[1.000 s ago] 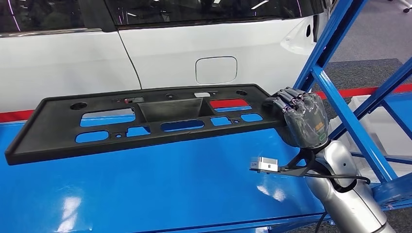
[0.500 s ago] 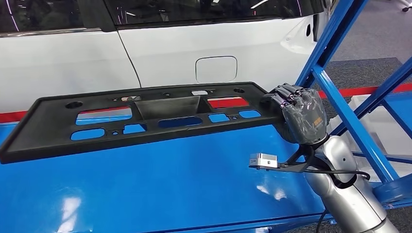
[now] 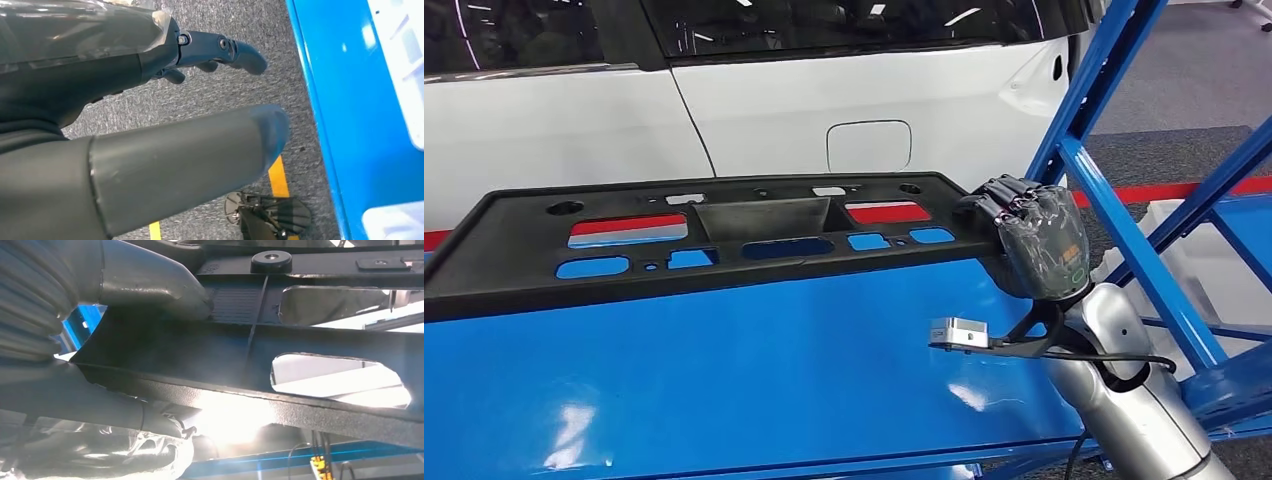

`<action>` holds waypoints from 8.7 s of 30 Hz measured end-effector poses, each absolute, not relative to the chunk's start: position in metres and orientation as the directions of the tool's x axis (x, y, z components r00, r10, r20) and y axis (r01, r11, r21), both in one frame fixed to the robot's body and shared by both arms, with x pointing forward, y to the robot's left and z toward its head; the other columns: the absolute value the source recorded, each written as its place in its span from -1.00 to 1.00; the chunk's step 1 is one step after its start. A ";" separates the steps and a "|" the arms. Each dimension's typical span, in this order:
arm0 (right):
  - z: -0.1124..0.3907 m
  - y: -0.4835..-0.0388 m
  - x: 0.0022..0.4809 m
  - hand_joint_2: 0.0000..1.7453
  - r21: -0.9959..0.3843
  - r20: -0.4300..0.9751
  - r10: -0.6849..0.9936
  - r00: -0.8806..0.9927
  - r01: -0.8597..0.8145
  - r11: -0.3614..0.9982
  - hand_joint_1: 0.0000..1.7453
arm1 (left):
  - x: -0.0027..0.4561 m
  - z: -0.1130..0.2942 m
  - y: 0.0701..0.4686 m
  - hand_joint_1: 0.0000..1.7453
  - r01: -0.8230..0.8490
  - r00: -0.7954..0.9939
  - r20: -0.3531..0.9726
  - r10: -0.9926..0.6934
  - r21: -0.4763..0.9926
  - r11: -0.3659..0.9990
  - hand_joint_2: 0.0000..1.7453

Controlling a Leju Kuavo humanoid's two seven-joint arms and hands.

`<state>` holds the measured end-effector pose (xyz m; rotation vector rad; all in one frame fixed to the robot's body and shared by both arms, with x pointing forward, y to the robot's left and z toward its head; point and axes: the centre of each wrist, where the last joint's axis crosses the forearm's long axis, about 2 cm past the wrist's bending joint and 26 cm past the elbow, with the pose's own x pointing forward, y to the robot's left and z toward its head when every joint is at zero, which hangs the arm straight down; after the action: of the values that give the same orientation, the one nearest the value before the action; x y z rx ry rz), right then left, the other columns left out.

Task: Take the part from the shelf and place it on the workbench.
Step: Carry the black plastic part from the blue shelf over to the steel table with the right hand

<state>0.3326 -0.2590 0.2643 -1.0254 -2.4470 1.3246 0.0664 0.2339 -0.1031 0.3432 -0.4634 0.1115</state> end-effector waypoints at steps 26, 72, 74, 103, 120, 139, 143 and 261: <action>0.261 -0.263 0.332 1.00 -0.809 -0.172 0.664 -0.727 0.489 0.326 1.00 | 0.065 -0.104 0.236 -1.00 -0.182 0.893 0.450 0.031 0.295 0.938 -1.00; 0.241 -0.261 0.318 1.00 -0.826 -0.160 0.686 -0.709 0.477 0.301 1.00 | 0.066 -0.104 0.242 -1.00 -0.190 0.895 0.444 0.042 0.294 0.937 -1.00; 0.241 -0.260 0.317 1.00 -0.826 -0.155 0.688 -0.709 0.475 0.303 1.00 | 0.067 -0.104 0.242 -1.00 -0.190 0.895 0.445 0.041 0.295 0.936 -1.00; 0.244 -0.245 0.316 1.00 -0.816 -0.134 0.678 -0.723 0.468 0.338 1.00 | 0.066 -0.104 0.244 -1.00 -0.223 0.893 0.443 0.076 0.289 0.931 -1.00; 0.241 -0.237 0.311 1.00 -0.815 -0.134 0.695 -0.707 0.477 0.328 1.00 | 0.067 -0.104 0.242 -1.00 -0.225 0.893 0.443 0.080 0.285 0.932 -1.00; 0.240 -0.236 0.309 1.00 -0.808 -0.130 0.703 -0.699 0.485 0.333 1.00 | 0.068 -0.104 0.243 -1.00 -0.223 0.893 0.444 0.077 0.286 0.932 -1.00; 0.238 -0.237 0.308 1.00 -0.810 -0.126 0.705 -0.698 0.482 0.333 1.00 | 0.069 -0.104 0.243 -1.00 -0.223 0.892 0.445 0.077 0.286 0.932 -1.00; 0.234 -0.265 0.297 1.00 -0.790 -0.092 0.721 -0.687 0.491 0.367 1.00 | 0.062 -0.104 0.240 -1.00 -0.245 0.833 0.553 -0.011 0.387 0.889 -1.00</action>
<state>0.2971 -0.2649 0.2343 -1.0761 -2.3615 1.2231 0.0617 0.2404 -0.1037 0.4651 -0.5770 0.1287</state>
